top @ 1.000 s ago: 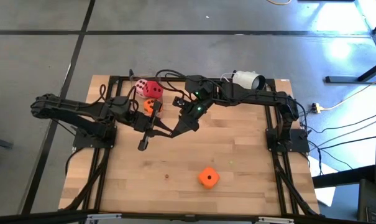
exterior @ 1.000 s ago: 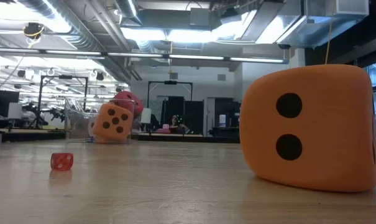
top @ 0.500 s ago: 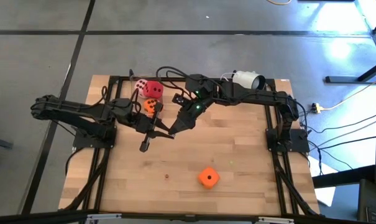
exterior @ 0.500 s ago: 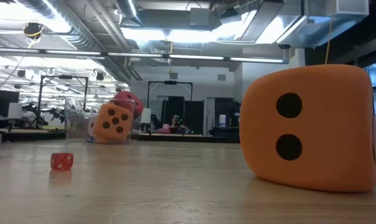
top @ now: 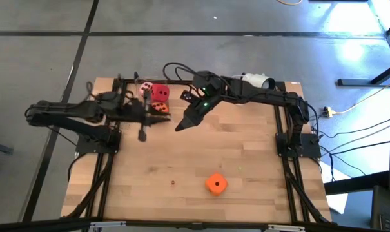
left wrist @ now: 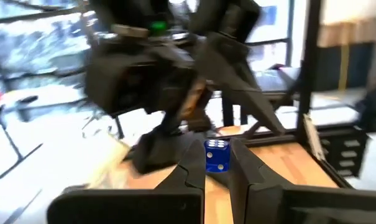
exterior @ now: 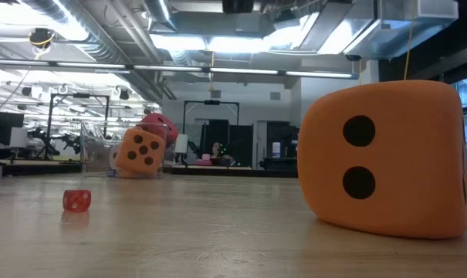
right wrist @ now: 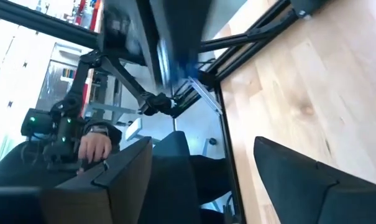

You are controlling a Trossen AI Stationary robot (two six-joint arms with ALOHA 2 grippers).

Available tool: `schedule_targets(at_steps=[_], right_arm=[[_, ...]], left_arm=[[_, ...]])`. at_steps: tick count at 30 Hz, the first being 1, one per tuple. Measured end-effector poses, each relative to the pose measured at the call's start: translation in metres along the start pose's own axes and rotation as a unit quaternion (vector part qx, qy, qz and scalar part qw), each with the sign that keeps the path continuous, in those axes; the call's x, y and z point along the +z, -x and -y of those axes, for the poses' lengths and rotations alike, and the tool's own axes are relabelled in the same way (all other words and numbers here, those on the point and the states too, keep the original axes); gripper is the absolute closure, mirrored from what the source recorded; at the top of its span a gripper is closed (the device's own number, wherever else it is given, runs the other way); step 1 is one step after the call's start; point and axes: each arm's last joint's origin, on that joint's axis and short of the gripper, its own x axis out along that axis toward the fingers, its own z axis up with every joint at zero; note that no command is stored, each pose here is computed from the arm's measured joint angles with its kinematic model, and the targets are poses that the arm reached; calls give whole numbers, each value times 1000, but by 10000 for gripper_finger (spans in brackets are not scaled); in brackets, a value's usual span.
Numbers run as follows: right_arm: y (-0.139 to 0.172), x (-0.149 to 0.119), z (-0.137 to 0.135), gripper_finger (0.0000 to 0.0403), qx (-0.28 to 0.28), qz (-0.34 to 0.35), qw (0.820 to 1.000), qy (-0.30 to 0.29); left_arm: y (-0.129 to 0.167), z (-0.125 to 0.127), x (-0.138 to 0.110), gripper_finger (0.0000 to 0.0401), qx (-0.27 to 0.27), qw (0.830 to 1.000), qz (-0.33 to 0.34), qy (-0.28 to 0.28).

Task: Pick & Place Dice
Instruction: Put the small blue dice into the transparent bin

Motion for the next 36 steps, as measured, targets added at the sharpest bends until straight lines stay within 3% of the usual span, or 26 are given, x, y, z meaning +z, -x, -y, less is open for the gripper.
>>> schedule_targets(at_steps=[5, 11, 15, 21, 25, 29, 33, 36], right_arm=[[4, -1, 9, 127, -28, -11, 1000, 7], [9, -11, 27, 127, -171, -14, 985, 29], [15, -20, 39, 128, -292, -27, 955, 50], [22, -36, 47, 128, -437, -59, 895, 70], [21, -43, 45, 128, -465, -71, 879, 77], [15, -49, 40, 128, -467, -75, 877, 78], [6, -60, 32, 128, -464, -85, 878, 80], [0, -70, 26, 128, -477, -91, 869, 90]], left_arm=[[28, -11, 1, 391, 50, 997, -24, 54], [40, -23, -14, 391, 109, 979, -95, 147], [41, -33, -29, 391, 160, 956, -153, 192], [42, -54, -54, 391, 239, 905, -252, 243], [37, -70, -71, 391, 254, 879, -311, 257], [31, -88, -88, 391, 246, 858, -370, 258], [34, -106, -91, 391, 261, 819, -441, 258], [39, -117, -95, 391, 261, 786, -497, 260]])
